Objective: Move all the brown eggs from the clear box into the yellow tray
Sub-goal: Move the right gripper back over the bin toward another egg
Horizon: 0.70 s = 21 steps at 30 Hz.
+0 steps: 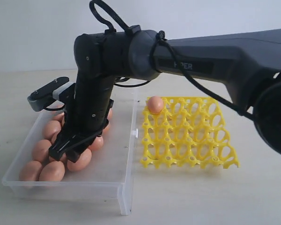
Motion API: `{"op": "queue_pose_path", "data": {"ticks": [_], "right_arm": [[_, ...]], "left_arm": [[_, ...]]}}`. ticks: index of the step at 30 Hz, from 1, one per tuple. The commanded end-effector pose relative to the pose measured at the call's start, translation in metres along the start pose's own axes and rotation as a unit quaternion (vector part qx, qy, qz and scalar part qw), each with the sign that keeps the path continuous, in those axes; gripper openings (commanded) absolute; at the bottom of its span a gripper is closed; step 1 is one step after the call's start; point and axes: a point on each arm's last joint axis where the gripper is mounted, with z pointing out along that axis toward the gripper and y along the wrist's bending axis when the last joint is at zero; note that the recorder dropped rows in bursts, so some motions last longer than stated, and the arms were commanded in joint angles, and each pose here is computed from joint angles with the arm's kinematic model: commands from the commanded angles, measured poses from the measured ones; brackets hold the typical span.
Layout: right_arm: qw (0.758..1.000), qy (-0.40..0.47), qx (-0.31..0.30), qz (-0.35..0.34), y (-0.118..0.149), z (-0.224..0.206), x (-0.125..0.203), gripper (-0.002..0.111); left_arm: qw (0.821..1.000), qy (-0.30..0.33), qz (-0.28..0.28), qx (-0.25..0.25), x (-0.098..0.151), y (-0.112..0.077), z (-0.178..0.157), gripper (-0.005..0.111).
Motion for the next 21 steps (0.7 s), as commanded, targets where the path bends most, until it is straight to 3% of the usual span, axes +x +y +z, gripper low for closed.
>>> {"op": "queue_pose_path", "data": {"ticks": [1, 10, 21], "right_arm": [[1.000, 0.008, 0.010, -0.021, 0.006, 0.003, -0.012, 0.053], [0.998, 0.011, 0.024, -0.063, 0.003, 0.034, -0.015, 0.053], [0.997, 0.067, 0.007, -0.036, 0.004, 0.057, -0.004, 0.053]], "left_arm": [[1.000, -0.008, -0.004, 0.003, -0.002, 0.000, -0.001, 0.000], [1.000, -0.008, -0.004, 0.003, -0.002, 0.000, -0.001, 0.000], [1.000, -0.008, -0.003, 0.003, -0.002, 0.000, -0.001, 0.000]]}}
